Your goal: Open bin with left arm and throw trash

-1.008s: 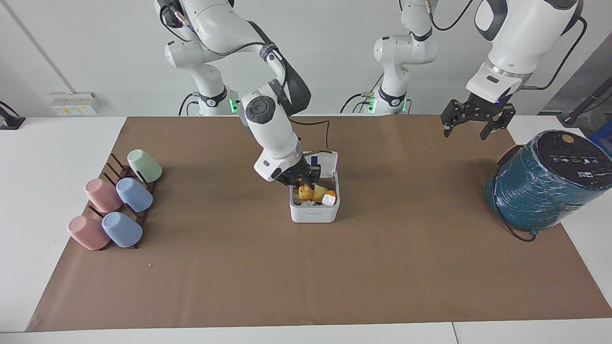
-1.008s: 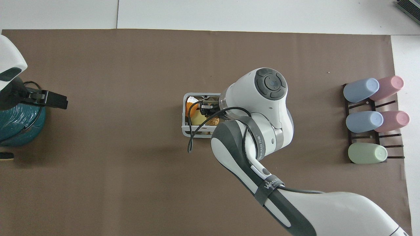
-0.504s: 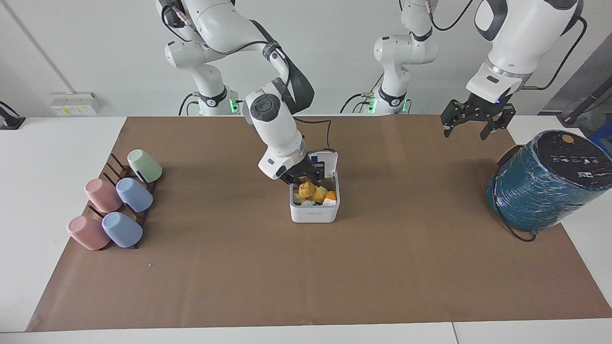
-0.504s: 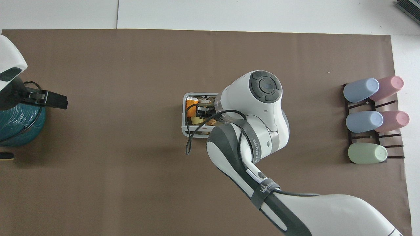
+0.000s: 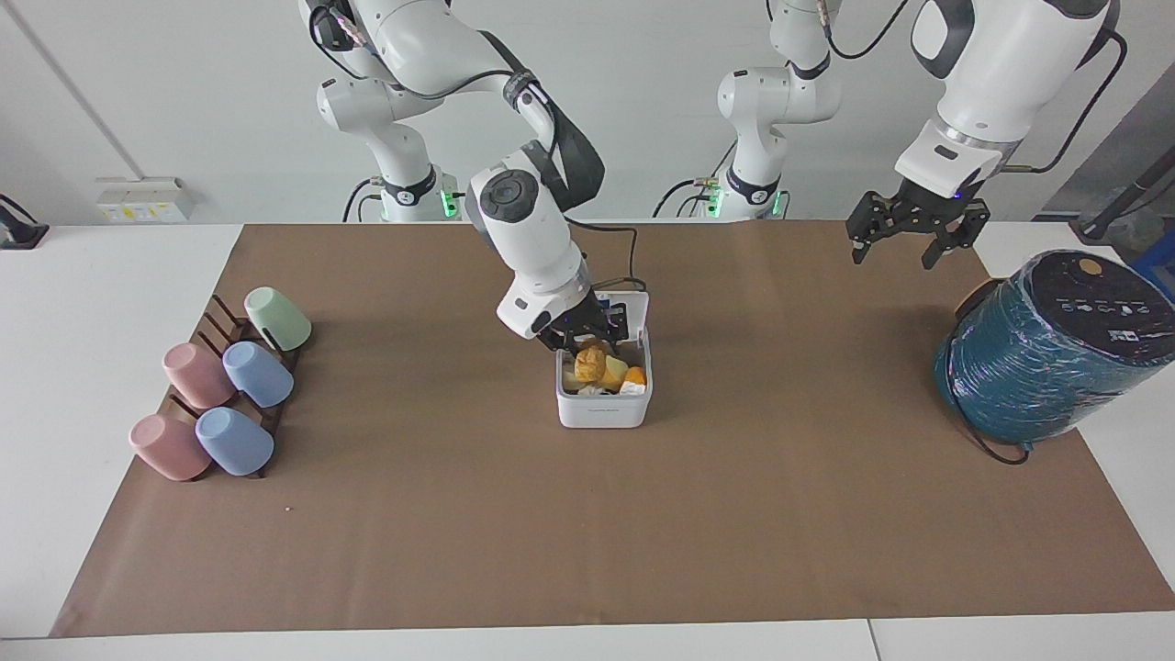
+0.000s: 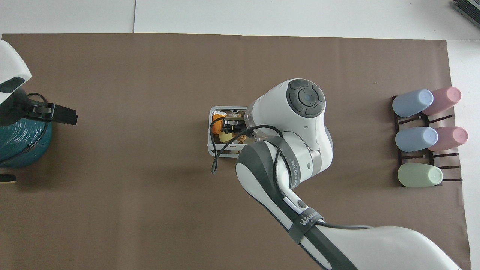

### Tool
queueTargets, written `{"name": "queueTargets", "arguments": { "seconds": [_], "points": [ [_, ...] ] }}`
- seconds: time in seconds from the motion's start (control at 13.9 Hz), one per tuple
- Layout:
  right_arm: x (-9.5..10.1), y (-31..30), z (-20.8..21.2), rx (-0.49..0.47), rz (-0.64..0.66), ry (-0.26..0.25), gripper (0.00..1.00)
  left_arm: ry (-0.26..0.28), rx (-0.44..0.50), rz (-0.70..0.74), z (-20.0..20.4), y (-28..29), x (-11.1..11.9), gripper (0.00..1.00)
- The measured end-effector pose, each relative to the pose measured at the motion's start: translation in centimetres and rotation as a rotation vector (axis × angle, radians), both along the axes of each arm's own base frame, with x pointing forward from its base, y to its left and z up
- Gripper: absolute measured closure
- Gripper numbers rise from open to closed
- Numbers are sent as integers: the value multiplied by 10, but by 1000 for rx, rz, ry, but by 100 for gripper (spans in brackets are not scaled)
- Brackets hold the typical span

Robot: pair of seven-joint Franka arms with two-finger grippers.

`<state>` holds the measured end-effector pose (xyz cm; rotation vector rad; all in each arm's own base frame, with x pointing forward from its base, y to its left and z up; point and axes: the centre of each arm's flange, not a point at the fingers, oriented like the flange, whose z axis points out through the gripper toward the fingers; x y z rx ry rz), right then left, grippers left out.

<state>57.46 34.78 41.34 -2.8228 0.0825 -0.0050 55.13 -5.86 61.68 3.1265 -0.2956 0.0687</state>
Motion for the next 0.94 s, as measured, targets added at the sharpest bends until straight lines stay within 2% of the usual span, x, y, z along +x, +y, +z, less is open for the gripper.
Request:
{"name": "queueTargets", "arguments": {
  "seconds": [0.07,0.14,0.29,0.36,0.58,0.72,0.94],
  "points": [
    [-2,0,6,1,3,0,32,0,0,0,0,0,0,0],
    [-4,-1,14,1,8,2,26,0,0,0,0,0,0,0],
    [-9,-3,34,4,14,-6,6,0,0,0,0,0,0,0],
    [-11,-5,42,7,15,-11,0,0,0,0,0,0,0,0],
    [-10,-12,58,15,4,-35,0,0,0,0,0,0,0,0],
    [-2,-22,64,-4,-4,-65,0,0,0,0,0,0,0,0],
    [28,-81,89,-137,-13,-190,0,0,0,0,0,0,0,0]
  ]
}}
